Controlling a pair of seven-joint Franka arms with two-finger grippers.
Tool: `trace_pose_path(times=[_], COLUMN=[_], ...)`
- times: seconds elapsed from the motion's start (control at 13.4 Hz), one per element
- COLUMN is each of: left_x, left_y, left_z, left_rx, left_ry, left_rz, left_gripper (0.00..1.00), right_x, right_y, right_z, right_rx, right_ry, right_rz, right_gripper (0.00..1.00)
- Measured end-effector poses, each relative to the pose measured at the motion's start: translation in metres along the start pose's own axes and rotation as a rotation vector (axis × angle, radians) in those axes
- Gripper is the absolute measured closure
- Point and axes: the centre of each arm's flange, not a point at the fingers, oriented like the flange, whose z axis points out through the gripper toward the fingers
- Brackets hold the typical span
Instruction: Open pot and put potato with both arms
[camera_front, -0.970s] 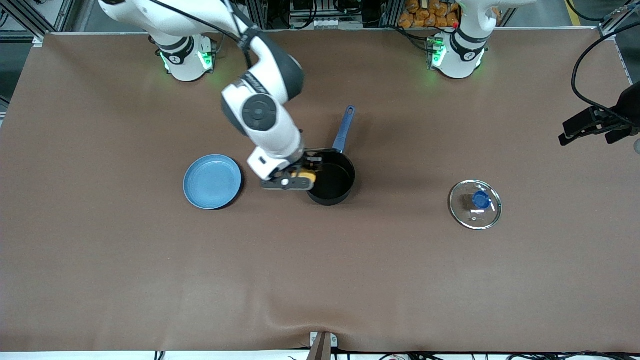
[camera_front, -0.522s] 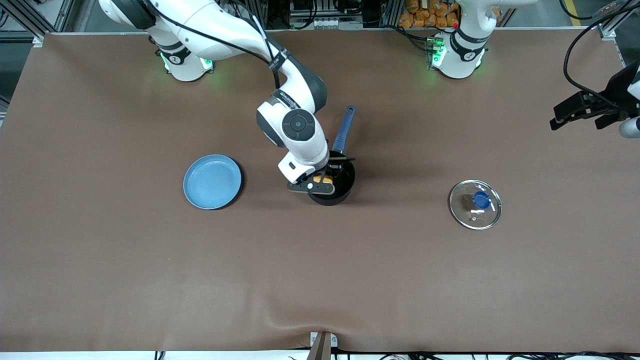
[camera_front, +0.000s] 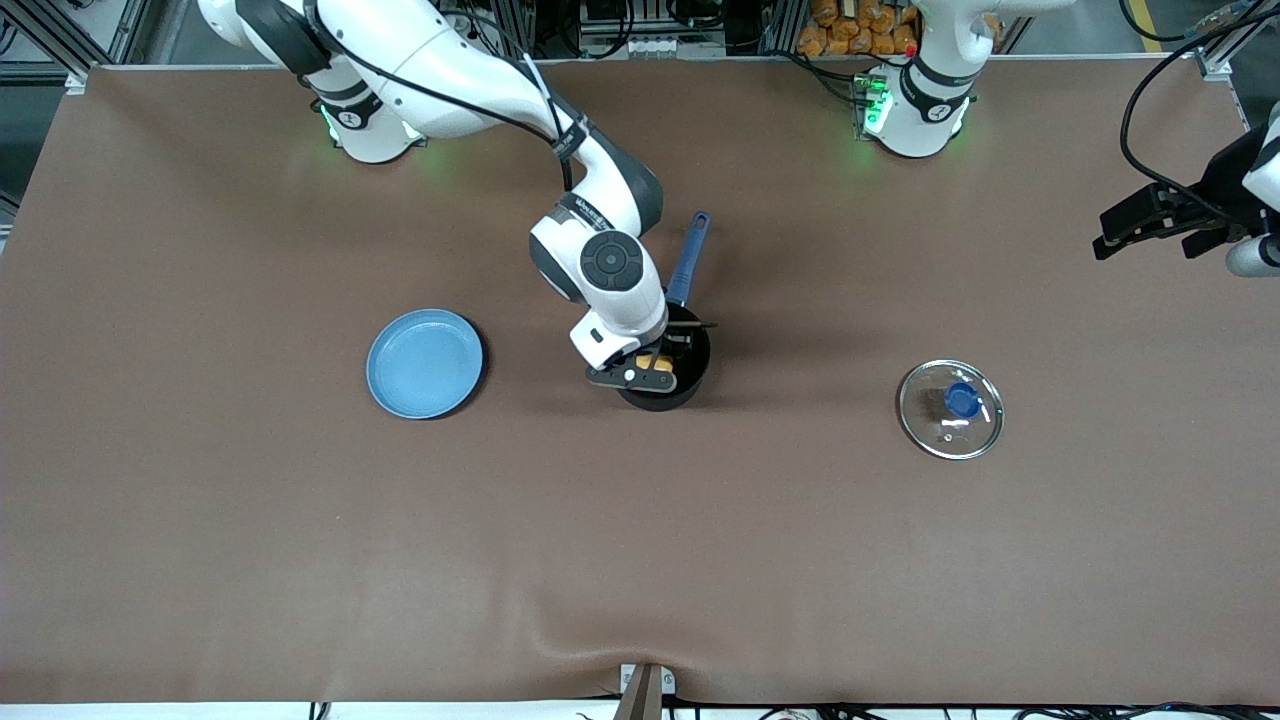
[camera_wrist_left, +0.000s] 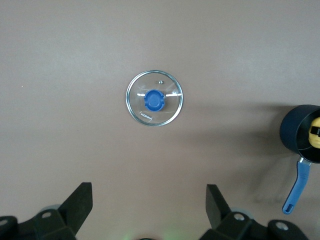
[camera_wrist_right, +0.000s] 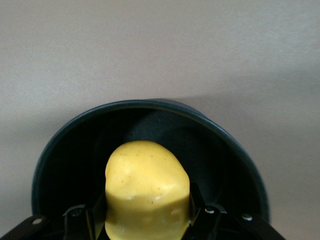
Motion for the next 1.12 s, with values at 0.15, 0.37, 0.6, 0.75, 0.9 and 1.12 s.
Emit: trace_pose_path(times=[0.15,0.37,0.6,0.75,0.9,1.12], left_x=[0.000,-0.001,-0.002,-0.002,-0.002,-0.001], left_y=[-0.001,-0.001,-0.001,-0.001,-0.001,-0.001], left_z=[0.000,-0.002,-0.003,-0.004,-0.004,-0.004], left_rx=[0.000,-0.001,-0.001,-0.001,-0.001,-0.001], left_ry=[0.002,0.006,0.009,0.009,0.010,0.010], left_rz=[-0.001,-0.001,-0.001,-0.001,-0.001,-0.001], left_gripper=[0.00,0.00,0.00,0.00,0.00,0.00], right_x=[-0.003,-0.003,-0.001,0.004,0.012,0.033], right_y=[-0.001,-0.002,-0.007,-0.013,-0.019,-0.017], right_z=[0.010,0.010,0.002,-0.016,-0.049,-0.110], right_rx=[-0.005,-0.006,0.001,-0.008,-0.035,-0.052], right_ry=[0.001,0.007,0.012,0.006,-0.008,0.036], right_rz=[-0.005,-0.002,0.024,0.035,0.043,0.057], right_gripper=[0.32,0.17,0.00,0.00,0.00,0.00])
